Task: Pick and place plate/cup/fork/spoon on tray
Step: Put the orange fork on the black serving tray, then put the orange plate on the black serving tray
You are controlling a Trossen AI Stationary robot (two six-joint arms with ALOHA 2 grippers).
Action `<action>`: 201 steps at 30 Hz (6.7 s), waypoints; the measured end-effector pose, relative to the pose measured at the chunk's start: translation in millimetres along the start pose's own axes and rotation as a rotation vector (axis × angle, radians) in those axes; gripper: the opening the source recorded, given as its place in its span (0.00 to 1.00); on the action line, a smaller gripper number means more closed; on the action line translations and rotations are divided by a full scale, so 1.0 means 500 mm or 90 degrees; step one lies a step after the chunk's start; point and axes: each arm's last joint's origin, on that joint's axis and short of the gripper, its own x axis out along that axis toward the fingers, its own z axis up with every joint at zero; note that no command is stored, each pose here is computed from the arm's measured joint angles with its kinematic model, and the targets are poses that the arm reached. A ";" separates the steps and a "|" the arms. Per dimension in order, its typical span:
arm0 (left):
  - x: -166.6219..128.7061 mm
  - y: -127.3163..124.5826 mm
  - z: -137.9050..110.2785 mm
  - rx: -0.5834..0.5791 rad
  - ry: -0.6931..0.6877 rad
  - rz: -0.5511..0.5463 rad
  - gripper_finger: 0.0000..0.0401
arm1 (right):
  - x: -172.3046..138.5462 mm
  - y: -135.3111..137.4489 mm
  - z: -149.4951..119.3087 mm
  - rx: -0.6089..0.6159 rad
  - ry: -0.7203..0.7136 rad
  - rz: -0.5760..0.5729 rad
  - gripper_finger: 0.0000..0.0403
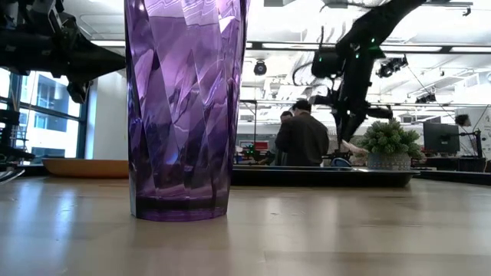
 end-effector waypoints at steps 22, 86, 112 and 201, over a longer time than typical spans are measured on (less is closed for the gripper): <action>0.000 0.000 0.000 0.000 -0.002 0.004 0.08 | 0.087 0.012 -0.023 0.006 0.076 -0.095 0.02; 0.000 0.000 0.000 0.000 -0.002 0.004 0.08 | 0.137 0.008 -0.025 0.037 0.131 -0.118 0.32; 0.000 0.000 0.000 0.000 -0.002 0.004 0.08 | 0.086 0.008 -0.025 0.039 0.103 -0.091 0.32; 0.129 -0.084 0.221 0.003 0.397 0.228 0.08 | -0.262 0.106 -0.301 -0.217 -0.158 0.363 0.32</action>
